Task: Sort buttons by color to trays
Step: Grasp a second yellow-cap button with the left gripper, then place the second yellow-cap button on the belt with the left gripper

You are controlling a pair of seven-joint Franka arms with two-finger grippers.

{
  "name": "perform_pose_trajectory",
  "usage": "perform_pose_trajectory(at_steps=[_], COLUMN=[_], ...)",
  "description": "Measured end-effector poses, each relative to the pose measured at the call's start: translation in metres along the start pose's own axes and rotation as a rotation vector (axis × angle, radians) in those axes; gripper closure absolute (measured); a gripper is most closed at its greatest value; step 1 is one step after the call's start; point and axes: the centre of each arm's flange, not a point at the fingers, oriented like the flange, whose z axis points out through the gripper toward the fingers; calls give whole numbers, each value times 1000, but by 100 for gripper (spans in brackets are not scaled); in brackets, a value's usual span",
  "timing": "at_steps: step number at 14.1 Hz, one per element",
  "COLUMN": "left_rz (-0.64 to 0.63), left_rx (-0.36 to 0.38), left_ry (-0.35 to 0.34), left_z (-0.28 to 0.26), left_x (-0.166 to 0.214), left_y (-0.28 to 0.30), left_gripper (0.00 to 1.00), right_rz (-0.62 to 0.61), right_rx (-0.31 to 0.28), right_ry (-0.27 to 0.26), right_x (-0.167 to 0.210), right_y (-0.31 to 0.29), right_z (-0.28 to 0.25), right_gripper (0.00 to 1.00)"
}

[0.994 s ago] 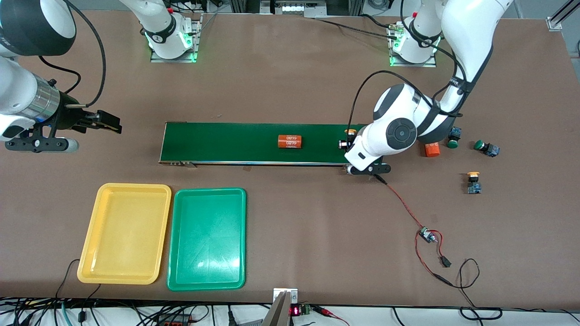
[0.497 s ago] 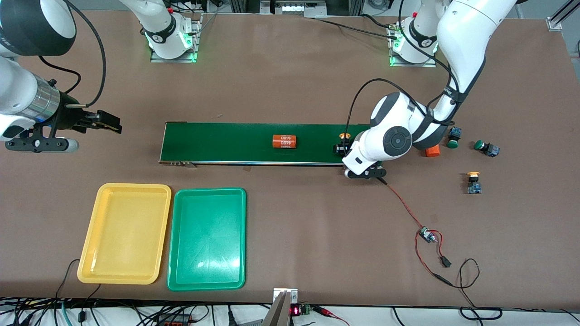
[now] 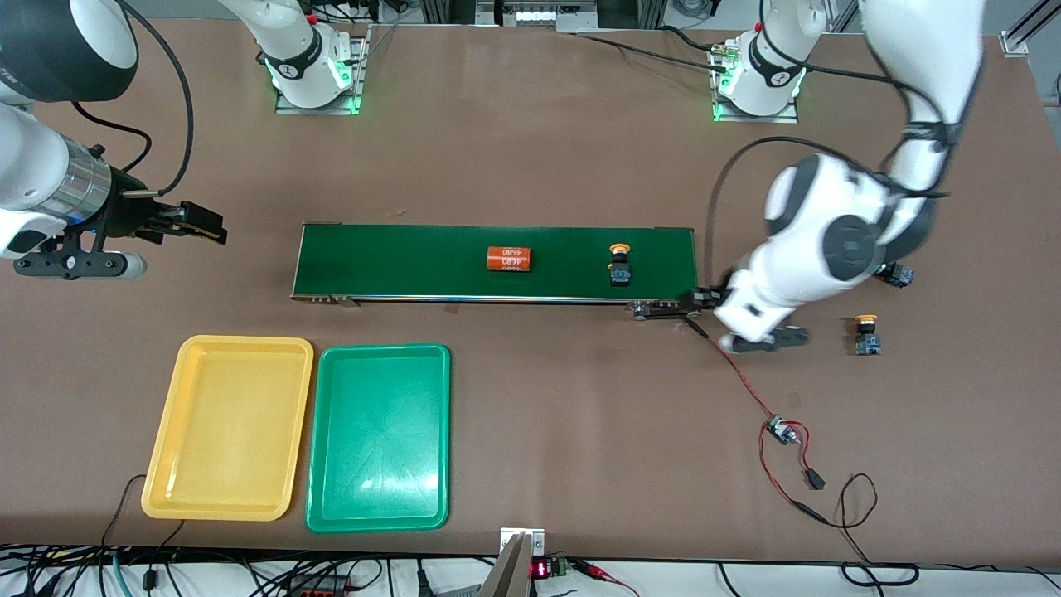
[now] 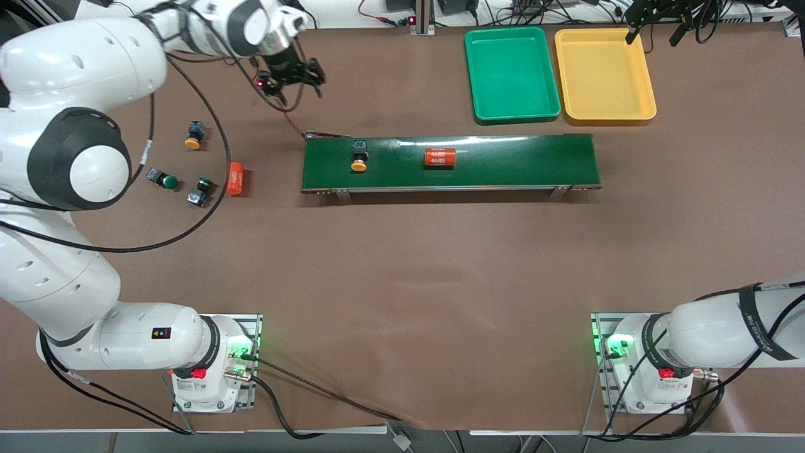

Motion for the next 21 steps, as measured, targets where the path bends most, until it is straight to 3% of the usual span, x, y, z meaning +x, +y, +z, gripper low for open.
perform_pose_trajectory(at_steps=[4,8,10,12,17,21], left_rz=[96,102,130,131,124,120], left_rx=[108,191,210,211,212,214], left_ry=[41,53,62,28,8,5], left_z=[-4,21,48,78,129,140], left_x=[40,56,62,62,62,61], left_y=[-137,-227,-255,-273,-289,-294], left_gripper=[0,0,0,0,4,50], right_rz=[0,-1,-2,-2,-2,-3], right_rx=[1,2,2,2,2,3], right_ry=[0,0,0,0,0,0], right_x=[0,0,0,0,0,0], right_y=[0,-1,-1,-2,-2,-2], right_z=[0,0,0,0,0,0], right_gripper=[0,0,0,0,0,0])
